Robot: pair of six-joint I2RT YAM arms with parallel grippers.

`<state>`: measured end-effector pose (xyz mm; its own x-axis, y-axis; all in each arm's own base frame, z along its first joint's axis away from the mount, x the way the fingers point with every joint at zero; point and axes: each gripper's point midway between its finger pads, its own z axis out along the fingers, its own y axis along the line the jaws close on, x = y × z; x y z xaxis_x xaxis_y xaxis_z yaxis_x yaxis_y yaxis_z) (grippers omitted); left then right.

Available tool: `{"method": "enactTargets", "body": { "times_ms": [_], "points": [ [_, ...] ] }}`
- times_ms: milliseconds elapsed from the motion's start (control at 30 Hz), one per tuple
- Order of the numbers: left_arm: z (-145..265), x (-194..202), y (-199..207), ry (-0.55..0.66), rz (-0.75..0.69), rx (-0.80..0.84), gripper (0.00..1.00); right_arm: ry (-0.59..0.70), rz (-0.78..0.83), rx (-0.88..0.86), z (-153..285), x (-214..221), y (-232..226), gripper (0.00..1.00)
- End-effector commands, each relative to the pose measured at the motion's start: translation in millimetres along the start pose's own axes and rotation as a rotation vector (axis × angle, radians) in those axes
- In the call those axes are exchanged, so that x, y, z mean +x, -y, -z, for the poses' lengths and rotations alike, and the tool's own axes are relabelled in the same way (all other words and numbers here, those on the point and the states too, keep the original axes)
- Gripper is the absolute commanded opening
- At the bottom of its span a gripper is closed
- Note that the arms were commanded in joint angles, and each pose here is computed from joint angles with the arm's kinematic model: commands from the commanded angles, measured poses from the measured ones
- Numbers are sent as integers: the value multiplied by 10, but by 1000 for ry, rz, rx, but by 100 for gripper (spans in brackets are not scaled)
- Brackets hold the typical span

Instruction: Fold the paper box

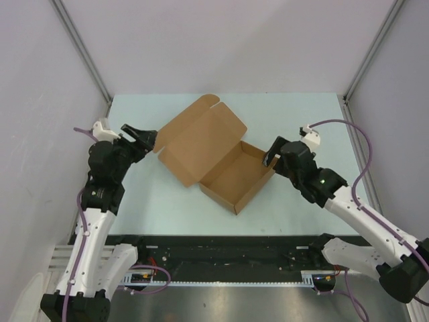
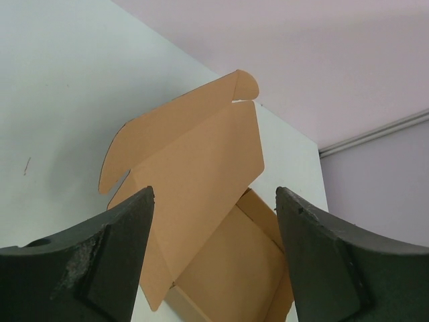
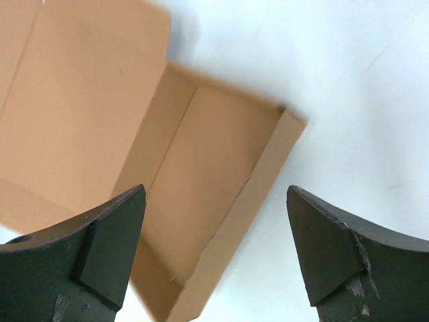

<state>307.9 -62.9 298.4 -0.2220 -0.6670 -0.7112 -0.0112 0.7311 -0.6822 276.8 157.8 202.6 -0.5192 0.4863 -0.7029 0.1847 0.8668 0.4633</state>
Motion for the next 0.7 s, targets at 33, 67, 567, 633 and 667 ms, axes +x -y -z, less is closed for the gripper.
{"method": "enactTargets", "body": {
  "times_ms": [33, 67, 567, 633, 667],
  "points": [
    [163, 26, 18, 6, -52, 4, 78, 218, 295, 148, 115, -588, 272, 91],
    [174, 89, 16, -8, -53, 9, 77, 234, 342, 150, 33, -646, 242, 90],
    [426, 991, -197, -166, -5, 89, 77, -35, 533, -42, -1423, -189, -44, 87],
    [427, 1174, -217, -210, 10, 103, 77, -67, 542, -37, -1425, -38, 4, 84],
    [428, 1242, -219, -225, 14, 111, 77, -82, 551, -30, -1416, 39, 11, 83]
  ]
}}
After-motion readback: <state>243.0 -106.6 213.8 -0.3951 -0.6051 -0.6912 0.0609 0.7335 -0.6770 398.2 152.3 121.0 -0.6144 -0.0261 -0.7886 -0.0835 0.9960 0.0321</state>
